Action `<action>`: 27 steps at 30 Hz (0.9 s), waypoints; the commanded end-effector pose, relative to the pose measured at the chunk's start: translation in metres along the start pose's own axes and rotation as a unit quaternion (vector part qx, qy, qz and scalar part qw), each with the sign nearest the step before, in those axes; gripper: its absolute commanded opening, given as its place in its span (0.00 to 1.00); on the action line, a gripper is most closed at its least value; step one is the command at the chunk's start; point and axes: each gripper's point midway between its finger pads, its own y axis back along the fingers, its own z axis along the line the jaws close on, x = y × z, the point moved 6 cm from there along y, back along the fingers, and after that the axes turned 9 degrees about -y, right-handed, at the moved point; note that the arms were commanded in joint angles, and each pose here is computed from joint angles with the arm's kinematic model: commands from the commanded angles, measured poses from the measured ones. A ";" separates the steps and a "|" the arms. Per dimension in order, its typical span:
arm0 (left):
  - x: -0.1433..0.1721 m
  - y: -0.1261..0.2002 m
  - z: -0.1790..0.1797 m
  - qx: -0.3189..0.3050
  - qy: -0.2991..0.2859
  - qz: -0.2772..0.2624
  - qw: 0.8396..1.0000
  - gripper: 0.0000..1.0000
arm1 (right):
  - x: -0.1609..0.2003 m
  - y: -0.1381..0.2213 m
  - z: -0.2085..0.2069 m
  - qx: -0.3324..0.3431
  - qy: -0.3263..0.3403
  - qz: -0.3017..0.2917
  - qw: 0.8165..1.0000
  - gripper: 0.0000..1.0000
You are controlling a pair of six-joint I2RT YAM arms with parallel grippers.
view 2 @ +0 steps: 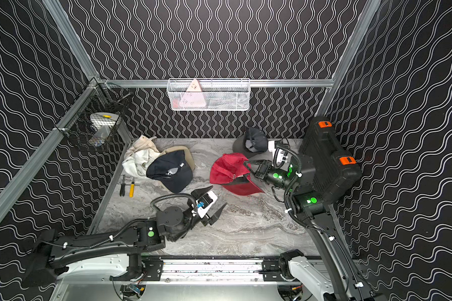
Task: Open the adjustable buckle of the baseball cap
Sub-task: Open the adjustable buckle on the baseball cap.
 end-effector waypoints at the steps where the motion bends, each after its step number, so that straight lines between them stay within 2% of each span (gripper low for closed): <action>1: -0.021 -0.004 0.007 -0.071 -0.030 -0.044 0.996 0.82 | -0.002 0.000 0.009 -0.022 0.004 0.000 1.000 0.00; 10: -0.032 -0.031 -0.009 -0.086 -0.043 -0.050 0.994 0.78 | -0.001 0.001 0.013 -0.033 -0.001 0.006 0.999 0.00; 11: -0.032 -0.033 -0.010 -0.087 -0.045 -0.050 0.994 0.76 | -0.001 0.002 0.014 -0.034 -0.001 0.006 0.999 0.00; 14: -0.031 -0.041 -0.010 -0.081 -0.043 -0.043 0.995 0.62 | 0.000 0.003 0.017 -0.038 0.001 0.007 0.999 0.00; 18: -0.025 -0.046 -0.004 -0.068 -0.016 -0.036 0.997 0.56 | 0.001 0.007 0.022 -0.040 0.005 0.006 0.999 0.00; 27: -0.014 -0.056 0.006 -0.065 0.000 -0.021 0.998 0.53 | 0.001 0.011 0.032 -0.056 0.007 0.006 0.998 0.00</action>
